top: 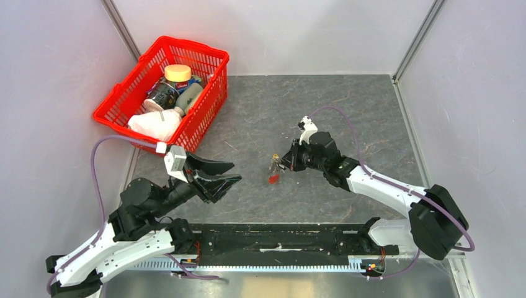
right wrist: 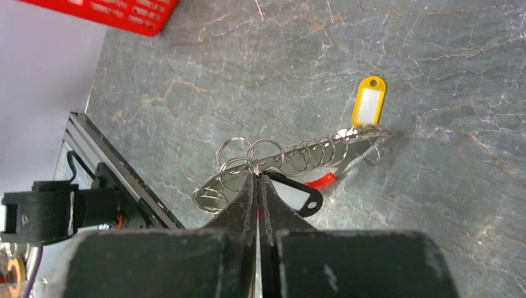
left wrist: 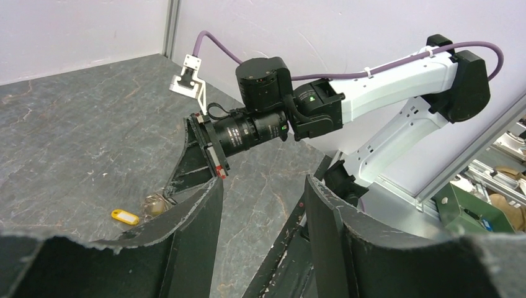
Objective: Put the keys on the keyring
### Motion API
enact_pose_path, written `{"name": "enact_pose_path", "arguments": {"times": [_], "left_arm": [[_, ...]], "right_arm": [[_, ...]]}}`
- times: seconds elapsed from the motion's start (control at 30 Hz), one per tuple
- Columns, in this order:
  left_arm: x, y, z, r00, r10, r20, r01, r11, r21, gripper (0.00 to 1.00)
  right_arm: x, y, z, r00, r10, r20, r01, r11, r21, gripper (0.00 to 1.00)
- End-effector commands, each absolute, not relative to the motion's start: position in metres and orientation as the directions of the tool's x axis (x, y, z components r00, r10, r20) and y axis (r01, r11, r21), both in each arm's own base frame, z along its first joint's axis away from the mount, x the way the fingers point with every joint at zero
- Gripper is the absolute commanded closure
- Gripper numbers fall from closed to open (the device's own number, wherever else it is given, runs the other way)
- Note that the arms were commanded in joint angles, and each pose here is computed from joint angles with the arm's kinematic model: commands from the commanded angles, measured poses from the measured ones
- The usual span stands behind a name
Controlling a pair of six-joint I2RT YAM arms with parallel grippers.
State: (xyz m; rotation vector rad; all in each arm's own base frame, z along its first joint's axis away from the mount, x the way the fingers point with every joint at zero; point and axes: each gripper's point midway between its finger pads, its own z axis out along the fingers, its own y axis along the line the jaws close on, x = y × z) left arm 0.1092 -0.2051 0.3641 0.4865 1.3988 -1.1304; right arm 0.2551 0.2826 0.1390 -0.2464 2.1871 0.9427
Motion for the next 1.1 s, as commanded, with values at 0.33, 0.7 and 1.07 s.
{"name": "enact_pose_path", "arguments": {"times": [0.33,0.7,1.07], "left_arm": [[0.117,-0.207,0.367,-0.161,-0.310,-0.937,0.829,0.472,-0.299,0.42],[0.117,-0.205,0.366,-0.162,-0.311,-0.937,0.827,0.476,-0.300,0.42],[0.122,-0.203,0.363,-0.167,-0.302,-0.939,0.809,0.502,-0.305,0.41]], "right_arm": [[0.284,0.274,0.097,-0.755,0.172,-0.632,-0.297,0.770,0.565,1.00],[0.322,0.277,0.097,-0.741,0.223,-0.634,-0.236,0.797,0.556,1.00],[0.352,0.266,0.127,-0.675,0.167,-0.718,-0.247,0.867,0.434,0.57]]}}
